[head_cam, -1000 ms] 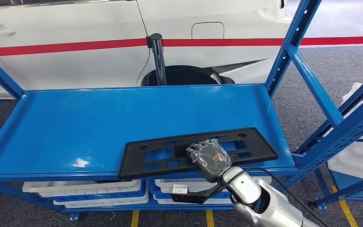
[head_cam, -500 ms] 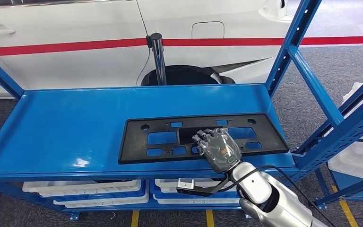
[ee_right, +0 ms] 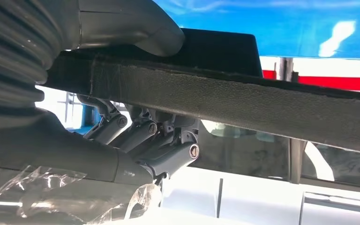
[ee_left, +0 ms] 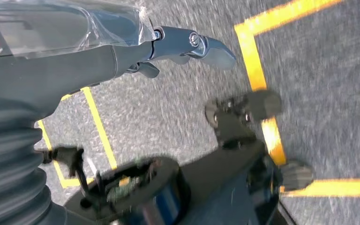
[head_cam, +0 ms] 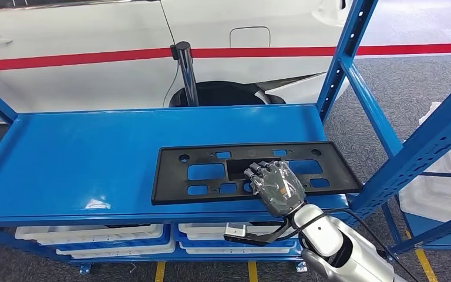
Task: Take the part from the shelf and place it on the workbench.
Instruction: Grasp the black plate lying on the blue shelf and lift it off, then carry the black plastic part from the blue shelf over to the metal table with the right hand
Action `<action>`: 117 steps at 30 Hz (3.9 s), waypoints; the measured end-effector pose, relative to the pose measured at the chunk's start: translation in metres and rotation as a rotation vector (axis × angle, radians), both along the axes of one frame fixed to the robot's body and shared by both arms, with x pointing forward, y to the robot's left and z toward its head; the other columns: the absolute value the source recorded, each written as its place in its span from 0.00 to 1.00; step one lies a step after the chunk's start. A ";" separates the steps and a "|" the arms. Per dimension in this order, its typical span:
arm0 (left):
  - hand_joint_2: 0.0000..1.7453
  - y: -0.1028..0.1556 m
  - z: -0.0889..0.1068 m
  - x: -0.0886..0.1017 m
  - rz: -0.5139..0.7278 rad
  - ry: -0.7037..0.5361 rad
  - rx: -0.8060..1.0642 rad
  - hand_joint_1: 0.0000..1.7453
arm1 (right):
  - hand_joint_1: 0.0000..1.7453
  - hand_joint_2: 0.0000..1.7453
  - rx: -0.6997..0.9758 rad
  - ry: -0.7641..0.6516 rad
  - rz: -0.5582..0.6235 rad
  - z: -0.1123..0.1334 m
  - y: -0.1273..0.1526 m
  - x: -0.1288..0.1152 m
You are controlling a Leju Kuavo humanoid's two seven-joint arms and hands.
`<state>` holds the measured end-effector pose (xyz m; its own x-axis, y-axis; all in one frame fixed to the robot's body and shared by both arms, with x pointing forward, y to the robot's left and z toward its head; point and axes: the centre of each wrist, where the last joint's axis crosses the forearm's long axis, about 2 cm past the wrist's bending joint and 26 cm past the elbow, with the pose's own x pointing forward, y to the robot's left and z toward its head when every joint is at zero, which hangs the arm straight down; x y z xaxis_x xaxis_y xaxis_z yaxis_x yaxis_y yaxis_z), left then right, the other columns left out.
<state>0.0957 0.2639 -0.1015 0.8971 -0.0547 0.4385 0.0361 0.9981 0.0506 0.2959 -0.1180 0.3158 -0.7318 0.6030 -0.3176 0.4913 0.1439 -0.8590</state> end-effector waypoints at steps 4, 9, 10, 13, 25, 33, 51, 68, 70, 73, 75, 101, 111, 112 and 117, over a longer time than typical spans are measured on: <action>1.00 0.000 0.000 0.001 -0.005 -0.002 0.001 0.00 | 0.97 1.00 0.002 0.000 0.008 0.001 0.000 -0.001; 1.00 -0.001 0.000 0.000 -0.010 0.002 0.002 0.00 | 0.97 1.00 0.003 0.009 0.008 -0.001 0.000 -0.001; 1.00 -0.001 0.000 0.000 -0.011 0.001 0.002 0.00 | 0.97 1.00 0.004 0.009 0.008 -0.001 0.000 -0.001; 1.00 0.000 0.001 0.003 -0.011 -0.005 0.003 0.00 | 0.97 1.00 0.008 0.006 0.007 0.001 -0.001 -0.001; 1.00 0.000 0.001 0.003 -0.028 -0.005 0.008 0.00 | 0.97 1.00 0.022 0.017 0.015 -0.006 -0.003 -0.004; 1.00 -0.003 0.002 0.008 -0.036 -0.014 0.006 0.00 | 0.97 1.00 0.032 -0.004 0.039 -0.001 -0.001 -0.007; 1.00 -0.002 0.002 0.010 -0.042 -0.020 0.011 0.00 | 0.97 1.00 0.044 0.025 0.062 0.001 0.001 -0.009; 1.00 0.002 0.000 -0.001 -0.035 0.004 0.020 0.00 | 0.97 1.00 0.079 0.109 0.009 -0.007 -0.011 -0.005; 1.00 0.002 0.000 0.000 -0.036 0.002 0.021 0.00 | 0.97 1.00 0.077 0.113 0.008 -0.008 -0.011 -0.005; 1.00 0.003 0.000 0.001 -0.038 0.000 0.022 0.00 | 0.97 1.00 0.075 0.111 0.004 -0.010 -0.012 -0.005; 1.00 0.004 0.001 0.004 -0.040 -0.007 0.025 0.00 | 0.97 1.00 0.074 0.097 -0.003 -0.008 -0.012 -0.005; 1.00 0.002 0.002 0.009 -0.057 -0.011 0.031 0.00 | 0.97 1.00 0.015 -0.074 0.003 0.005 -0.014 -0.005; 1.00 0.002 0.004 0.016 -0.057 -0.021 0.032 0.00 | 0.97 1.00 0.017 -0.084 0.010 0.009 -0.014 -0.003; 1.00 0.002 0.004 0.016 -0.057 -0.019 0.032 0.00 | 0.97 1.00 0.017 -0.084 0.011 0.009 -0.014 -0.003; 1.00 0.002 0.004 0.016 -0.057 -0.019 0.032 0.00 | 0.97 1.00 0.015 -0.082 0.011 0.008 -0.014 -0.004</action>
<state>0.1112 0.2658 -0.0980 0.8838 -0.1200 0.4523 0.0919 0.9922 0.0838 0.2919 -0.1320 0.3234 -0.7100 0.6002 -0.3683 0.5587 0.1618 -0.8135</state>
